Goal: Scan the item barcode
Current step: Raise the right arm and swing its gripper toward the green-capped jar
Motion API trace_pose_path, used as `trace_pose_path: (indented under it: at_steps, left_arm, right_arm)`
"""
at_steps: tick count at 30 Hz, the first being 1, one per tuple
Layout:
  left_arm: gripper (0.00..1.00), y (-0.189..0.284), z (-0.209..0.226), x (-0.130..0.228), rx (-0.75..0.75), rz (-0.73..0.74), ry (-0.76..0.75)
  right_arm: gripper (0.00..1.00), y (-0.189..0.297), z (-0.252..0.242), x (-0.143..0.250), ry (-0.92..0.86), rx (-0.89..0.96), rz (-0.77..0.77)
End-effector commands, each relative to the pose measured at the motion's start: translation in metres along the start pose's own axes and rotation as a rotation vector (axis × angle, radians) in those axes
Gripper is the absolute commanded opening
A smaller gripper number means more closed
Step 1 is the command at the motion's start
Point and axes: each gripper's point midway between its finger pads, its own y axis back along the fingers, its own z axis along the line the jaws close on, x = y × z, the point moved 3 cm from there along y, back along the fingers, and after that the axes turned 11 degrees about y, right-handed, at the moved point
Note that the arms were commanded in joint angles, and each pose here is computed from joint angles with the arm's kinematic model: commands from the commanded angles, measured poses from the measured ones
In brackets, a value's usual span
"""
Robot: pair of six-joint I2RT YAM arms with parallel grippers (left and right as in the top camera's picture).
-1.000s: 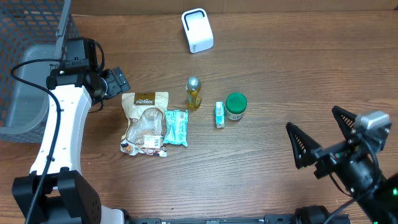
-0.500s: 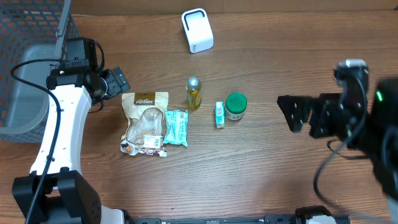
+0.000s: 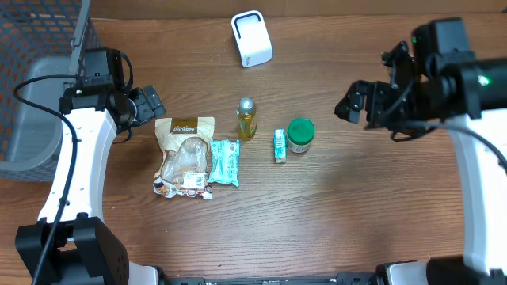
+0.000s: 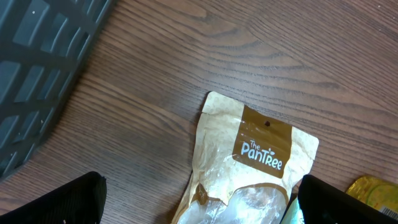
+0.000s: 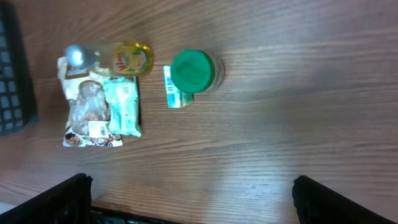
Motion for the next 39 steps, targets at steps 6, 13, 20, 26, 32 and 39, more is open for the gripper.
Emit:
trace_pose_path:
  at_steps: [6,13,20,26,32,39]
  left_arm:
    - [1.00,0.007,-0.003,-0.004,0.017,-0.017,-0.008]
    - [1.00,0.007,-0.003,-0.004,0.017,-0.017,-0.008]
    - [1.00,0.007,-0.003,-0.004,0.017,-0.017,-0.008]
    - [0.99,0.007,-0.003,-0.004,0.017,-0.017,-0.008]
    - [0.99,0.007,-0.003,-0.004,0.017,-0.017,-0.008]
    - [0.99,0.007,-0.003,-0.004,0.017,-0.017,-0.008]
  right_arm:
    - [1.00,-0.013,-0.001,-0.016,-0.038,0.000,0.005]
    - [1.00,-0.015,0.009,-0.031,-0.116,-0.071,-0.051]
    - [1.00,-0.014,0.014,-0.030,-0.142,-0.110,-0.038]
    - [1.00,-0.014,0.018,-0.030,-0.139,-0.135,-0.039]
    - [1.00,-0.014,0.017,-0.027,-0.145,-0.129,-0.024]
    - [1.00,-0.014,0.017,-0.028,-0.144,-0.130,-0.027]
